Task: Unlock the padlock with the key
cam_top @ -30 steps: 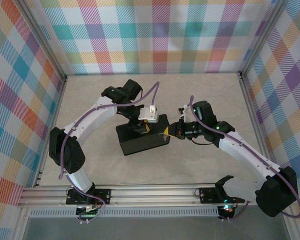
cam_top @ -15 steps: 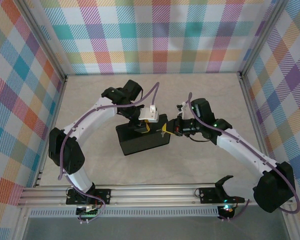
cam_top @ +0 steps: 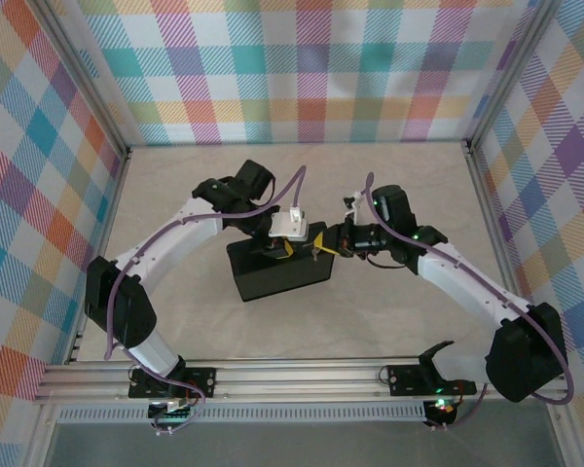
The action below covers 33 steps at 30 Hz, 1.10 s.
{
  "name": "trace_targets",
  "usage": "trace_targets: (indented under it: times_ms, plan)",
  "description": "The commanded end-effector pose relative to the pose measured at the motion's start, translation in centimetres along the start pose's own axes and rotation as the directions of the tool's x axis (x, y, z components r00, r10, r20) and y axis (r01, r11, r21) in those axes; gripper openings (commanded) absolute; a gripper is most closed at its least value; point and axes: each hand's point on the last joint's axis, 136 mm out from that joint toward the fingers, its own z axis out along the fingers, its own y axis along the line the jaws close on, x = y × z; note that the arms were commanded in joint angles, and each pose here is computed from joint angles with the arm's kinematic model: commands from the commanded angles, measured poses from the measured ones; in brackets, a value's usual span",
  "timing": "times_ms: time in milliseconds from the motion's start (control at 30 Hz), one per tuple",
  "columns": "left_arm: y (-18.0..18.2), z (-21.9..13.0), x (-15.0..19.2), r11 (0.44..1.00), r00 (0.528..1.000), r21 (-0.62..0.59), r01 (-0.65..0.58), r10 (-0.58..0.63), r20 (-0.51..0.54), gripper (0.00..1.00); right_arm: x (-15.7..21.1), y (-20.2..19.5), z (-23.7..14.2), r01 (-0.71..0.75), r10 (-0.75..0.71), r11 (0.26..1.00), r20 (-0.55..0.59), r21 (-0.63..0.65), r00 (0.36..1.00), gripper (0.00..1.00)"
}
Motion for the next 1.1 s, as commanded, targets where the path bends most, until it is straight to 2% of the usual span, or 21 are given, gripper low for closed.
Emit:
trace_targets:
  times_ms: [0, 433, 1067]
  plan:
    - [0.2, -0.7, -2.1, 1.000, 0.993, -0.014, -0.024, 0.025, 0.114, 0.15, -0.7, 2.2, -0.3, 0.050, -0.050, 0.995, -0.001, -0.082, 0.999, 0.05]
    - [0.3, -1.5, -2.9, 0.999, 0.975, -0.030, -0.013, 0.020, 0.220, 0.16, -0.7, 1.3, -1.1, 0.013, -0.014, 0.995, -0.011, -0.104, 1.000, 0.06]
    - [0.5, -1.9, -2.3, 0.998, 0.960, -0.048, 0.032, -0.017, 0.279, 0.16, -0.2, -0.3, 0.0, -0.048, 0.044, 0.994, -0.047, -0.097, 0.998, 0.06]
